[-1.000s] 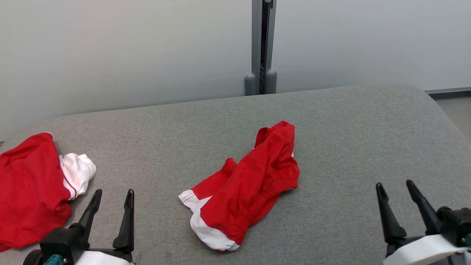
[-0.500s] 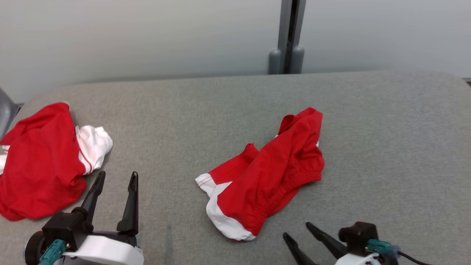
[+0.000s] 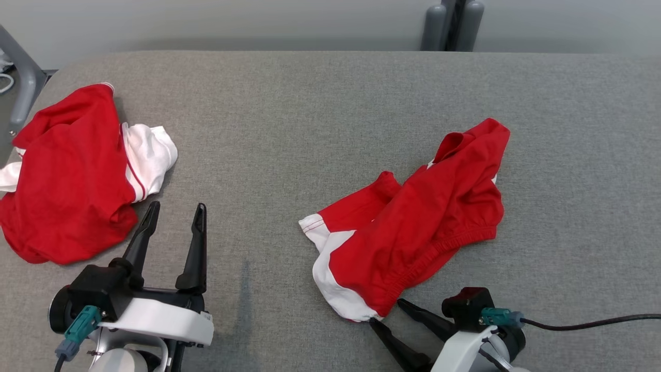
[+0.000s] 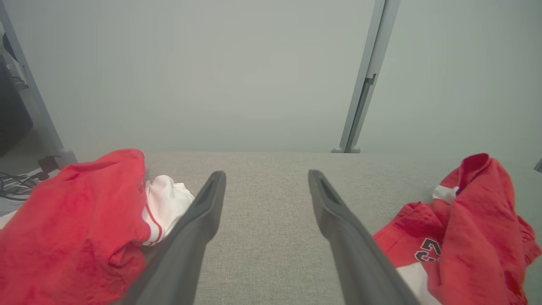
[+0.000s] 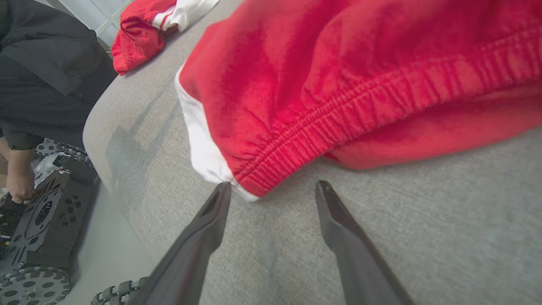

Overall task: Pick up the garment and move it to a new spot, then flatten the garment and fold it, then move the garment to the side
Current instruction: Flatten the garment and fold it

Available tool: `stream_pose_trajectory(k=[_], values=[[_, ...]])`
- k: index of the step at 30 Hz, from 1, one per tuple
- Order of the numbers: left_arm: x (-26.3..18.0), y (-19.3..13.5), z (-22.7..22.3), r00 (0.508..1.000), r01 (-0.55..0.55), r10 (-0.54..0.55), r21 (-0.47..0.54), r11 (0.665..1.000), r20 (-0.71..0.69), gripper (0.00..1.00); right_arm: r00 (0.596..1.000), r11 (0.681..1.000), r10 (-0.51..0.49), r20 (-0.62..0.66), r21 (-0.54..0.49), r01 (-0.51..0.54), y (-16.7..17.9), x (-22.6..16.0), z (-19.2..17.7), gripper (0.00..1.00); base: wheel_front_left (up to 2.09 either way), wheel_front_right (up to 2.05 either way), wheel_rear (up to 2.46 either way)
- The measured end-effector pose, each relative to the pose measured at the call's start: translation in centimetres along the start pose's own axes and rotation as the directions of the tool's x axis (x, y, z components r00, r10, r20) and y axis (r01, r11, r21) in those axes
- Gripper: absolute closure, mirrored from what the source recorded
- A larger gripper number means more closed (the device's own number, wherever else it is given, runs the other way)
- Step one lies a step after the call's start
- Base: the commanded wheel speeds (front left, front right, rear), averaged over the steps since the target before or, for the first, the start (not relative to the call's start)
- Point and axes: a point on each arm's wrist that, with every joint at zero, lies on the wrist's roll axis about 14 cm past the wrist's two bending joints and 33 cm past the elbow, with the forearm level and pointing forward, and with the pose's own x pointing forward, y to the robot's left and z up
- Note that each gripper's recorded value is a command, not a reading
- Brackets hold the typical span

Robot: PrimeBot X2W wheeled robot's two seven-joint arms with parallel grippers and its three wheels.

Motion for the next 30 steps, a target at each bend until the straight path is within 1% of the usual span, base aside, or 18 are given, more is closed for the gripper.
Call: stream_pose_trajectory(k=[4,5,6,7,8,12,18,20,24,26,28,30], values=[[0.2,0.4,-0.3,1.000,-0.009,0.009,0.002,1.000,0.000,0.00,0.998,0.998,0.058,-0.012,0.013,-0.057,1.0,0.7,-0.3,0.00,0.00,0.00,0.00],[0.3,0.4,-0.4,1.000,-0.010,0.010,0.001,1.000,-0.001,0.00,0.998,0.998,0.068,-0.010,0.019,-0.068,1.2,0.7,-0.2,0.05,0.00,0.00,0.00],[0.3,0.4,-0.4,1.000,-0.012,0.012,0.000,1.000,-0.002,0.00,0.997,0.997,0.077,-0.003,0.020,-0.077,1.3,0.7,-0.1,0.51,0.00,0.00,0.00],[0.4,0.5,-0.5,1.000,-0.013,0.013,-0.001,1.000,-0.001,0.00,0.997,0.997,0.081,0.009,0.016,-0.082,1.2,0.7,0.2,0.73,0.00,0.00,0.00],[0.4,0.4,-0.5,1.000,-0.012,0.011,-0.002,1.000,-0.002,0.00,0.996,0.996,0.086,0.020,0.015,-0.087,1.2,0.7,0.5,1.00,0.00,0.00,0.00],[0.7,0.4,-0.6,1.000,-0.010,0.010,-0.003,1.000,0.001,0.00,0.991,0.993,0.109,0.079,0.029,-0.111,1.4,0.3,2.3,1.00,0.00,0.00,0.00],[1.0,-0.1,-0.4,1.000,0.004,-0.004,-0.005,1.000,0.011,0.00,0.970,0.978,0.134,0.205,0.128,-0.163,1.8,-1.5,6.8,1.00,0.00,0.00,0.00],[1.2,-0.3,-0.3,1.000,0.012,-0.012,-0.006,1.000,0.017,0.00,0.962,0.974,0.144,0.233,0.137,-0.179,1.8,-2.4,8.5,1.00,0.00,0.00,0.00],[1.3,-0.9,-0.2,0.999,0.030,-0.030,-0.009,1.000,0.021,0.00,0.949,0.979,0.088,0.302,0.151,-0.139,-0.8,-5.0,12.2,1.00,0.00,0.00,0.00],[1.4,-1.3,-0.2,0.999,0.040,-0.040,-0.011,0.999,0.022,0.00,0.941,0.976,0.061,0.334,0.176,-0.126,-1.9,-6.1,13.8,1.00,0.00,0.00,0.00],[1.5,-1.6,-0.3,0.999,0.046,-0.046,-0.012,0.999,0.019,0.00,0.944,0.978,0.031,0.329,0.183,-0.096,-3.1,-7.0,14.4,1.00,0.00,0.00,0.00],[1.7,-1.7,-0.4,0.999,0.051,-0.050,-0.014,0.999,0.017,0.00,0.944,0.968,-0.004,0.329,0.239,-0.079,-4.5,-7.7,14.7,1.00,0.00,0.00,0.00]])
